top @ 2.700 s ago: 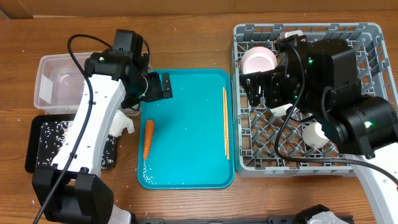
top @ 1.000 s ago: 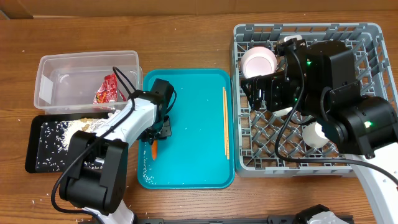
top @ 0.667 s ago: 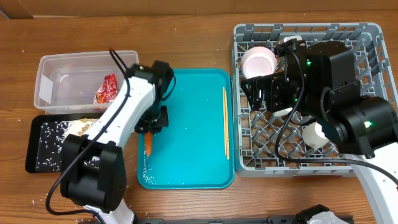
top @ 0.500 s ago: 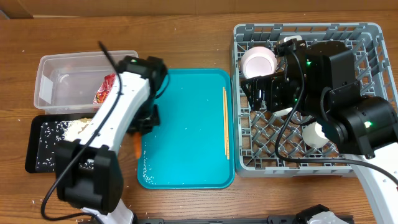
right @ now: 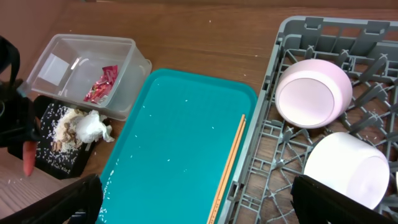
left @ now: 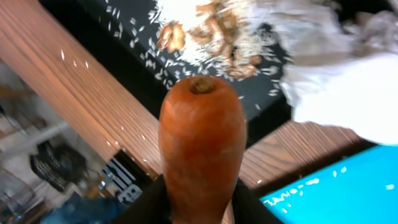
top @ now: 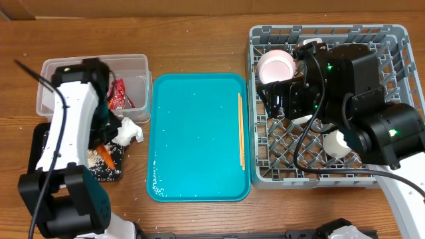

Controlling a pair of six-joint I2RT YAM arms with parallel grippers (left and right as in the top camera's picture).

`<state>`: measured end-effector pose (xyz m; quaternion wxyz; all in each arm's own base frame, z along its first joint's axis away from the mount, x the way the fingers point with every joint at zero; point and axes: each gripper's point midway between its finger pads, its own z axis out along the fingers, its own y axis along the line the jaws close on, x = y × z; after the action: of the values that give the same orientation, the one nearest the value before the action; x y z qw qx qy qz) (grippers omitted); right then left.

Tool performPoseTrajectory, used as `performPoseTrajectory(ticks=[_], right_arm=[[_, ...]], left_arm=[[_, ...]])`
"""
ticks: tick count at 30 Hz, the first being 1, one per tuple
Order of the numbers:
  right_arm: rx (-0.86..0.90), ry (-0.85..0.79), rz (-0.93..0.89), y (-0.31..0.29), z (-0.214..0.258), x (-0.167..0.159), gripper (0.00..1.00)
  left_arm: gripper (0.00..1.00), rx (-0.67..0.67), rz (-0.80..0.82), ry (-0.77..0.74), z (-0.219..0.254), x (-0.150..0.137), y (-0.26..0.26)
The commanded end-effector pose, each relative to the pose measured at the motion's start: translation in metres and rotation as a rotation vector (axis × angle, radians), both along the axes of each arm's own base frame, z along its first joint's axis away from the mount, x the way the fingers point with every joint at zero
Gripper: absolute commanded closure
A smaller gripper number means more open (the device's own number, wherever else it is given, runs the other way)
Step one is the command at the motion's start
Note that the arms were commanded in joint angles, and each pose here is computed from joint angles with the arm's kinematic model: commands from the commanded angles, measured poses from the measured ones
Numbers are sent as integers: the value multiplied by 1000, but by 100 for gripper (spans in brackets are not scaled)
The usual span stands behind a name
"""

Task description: Sort waste into correct bins and load items into the dishwasher

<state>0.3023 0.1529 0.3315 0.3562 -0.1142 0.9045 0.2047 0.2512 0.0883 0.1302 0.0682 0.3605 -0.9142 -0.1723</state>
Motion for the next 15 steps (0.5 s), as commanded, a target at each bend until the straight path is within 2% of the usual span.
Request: performPoseTrajectory(ticks=[1, 5, 9, 12, 15], right_arm=[[-1, -22, -3, -2, 6, 1, 0], [-1, -22, -3, -2, 6, 1, 0], [-2, -22, -3, -2, 6, 1, 0], [-1, -22, -3, -2, 6, 1, 0], [-1, -22, -3, -2, 6, 1, 0]], left_arm=[[44, -34, 31, -1, 1, -7, 2], [30, -90, -12, -9, 12, -3, -3], [29, -146, -84, -86, 50, 10, -17], [27, -194, -200, -242, 95, 29, -40], [16, -197, -334, -443, 148, 43, -70]])
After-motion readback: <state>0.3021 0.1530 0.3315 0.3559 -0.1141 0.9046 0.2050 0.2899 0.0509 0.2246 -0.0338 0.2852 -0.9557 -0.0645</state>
